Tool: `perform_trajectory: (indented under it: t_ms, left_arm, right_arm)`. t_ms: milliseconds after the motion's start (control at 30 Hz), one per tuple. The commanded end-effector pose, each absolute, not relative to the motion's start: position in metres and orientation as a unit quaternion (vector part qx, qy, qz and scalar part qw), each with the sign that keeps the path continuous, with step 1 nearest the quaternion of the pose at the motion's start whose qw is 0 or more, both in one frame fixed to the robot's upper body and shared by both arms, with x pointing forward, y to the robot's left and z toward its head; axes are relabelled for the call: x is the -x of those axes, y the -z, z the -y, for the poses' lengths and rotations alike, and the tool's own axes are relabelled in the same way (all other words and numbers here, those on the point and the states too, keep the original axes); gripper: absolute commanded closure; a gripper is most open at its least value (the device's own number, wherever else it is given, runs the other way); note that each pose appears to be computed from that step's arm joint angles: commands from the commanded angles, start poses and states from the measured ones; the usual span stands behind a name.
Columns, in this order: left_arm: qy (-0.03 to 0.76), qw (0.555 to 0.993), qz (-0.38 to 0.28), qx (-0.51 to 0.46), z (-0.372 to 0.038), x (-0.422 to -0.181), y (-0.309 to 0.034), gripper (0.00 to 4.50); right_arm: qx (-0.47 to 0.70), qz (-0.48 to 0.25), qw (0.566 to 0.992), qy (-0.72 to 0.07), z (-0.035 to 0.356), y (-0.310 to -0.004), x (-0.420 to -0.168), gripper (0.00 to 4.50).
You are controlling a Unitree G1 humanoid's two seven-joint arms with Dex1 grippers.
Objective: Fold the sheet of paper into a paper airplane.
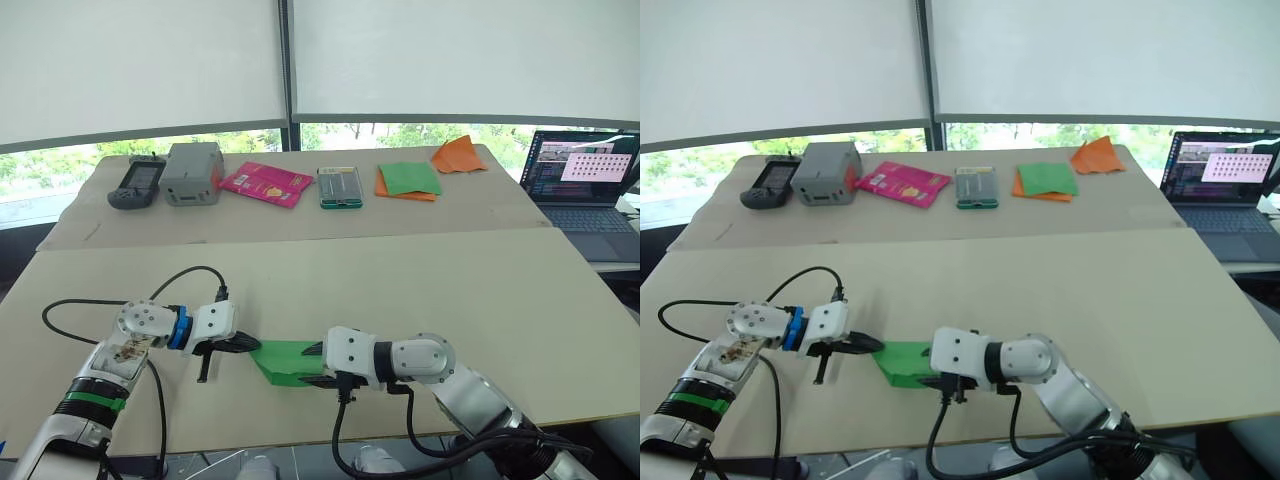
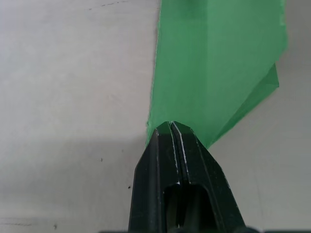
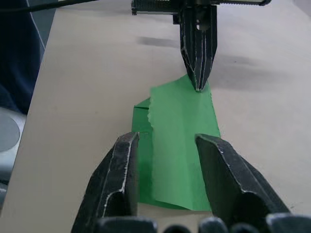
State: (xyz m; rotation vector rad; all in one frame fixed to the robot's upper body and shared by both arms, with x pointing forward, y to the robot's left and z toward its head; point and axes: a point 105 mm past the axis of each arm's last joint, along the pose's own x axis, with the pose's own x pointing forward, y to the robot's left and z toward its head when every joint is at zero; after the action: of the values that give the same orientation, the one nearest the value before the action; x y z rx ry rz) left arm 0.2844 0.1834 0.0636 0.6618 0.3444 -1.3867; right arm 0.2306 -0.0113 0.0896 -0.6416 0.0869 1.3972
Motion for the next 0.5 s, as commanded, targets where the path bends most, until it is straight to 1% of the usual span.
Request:
perform_trajectory:
  t_ms: [33, 100, 333, 433, 500]
  left_arm:
    - [0.626, 0.693, -0.201, -0.295, -0.194, -0.274, -0.049, 4.50]
    - [0.627, 0.692, -0.202, -0.295, -0.194, -0.273, -0.049, 4.50]
    - [0.627, 0.691, -0.205, -0.295, -0.195, -0.272, -0.050, 4.50]
    - [0.626, 0.691, -0.205, -0.296, -0.195, -0.272, -0.050, 4.50]
    - [0.626, 0.692, -0.205, -0.296, -0.195, -0.272, -0.049, 4.50]
  right_arm:
    - [0.299, -0.015, 0.719, -0.627, 0.007, -0.094, -0.228, 2.62]
    - [0.310, -0.025, 0.716, -0.624, 0.008, -0.085, -0.228, 2.62]
    - [0.326, -0.033, 0.725, -0.606, 0.010, -0.073, -0.235, 2.62]
    - [0.311, -0.028, 0.735, -0.602, 0.008, -0.077, -0.238, 2.62]
    - [0.297, -0.023, 0.742, -0.601, 0.005, -0.082, -0.239, 3.14]
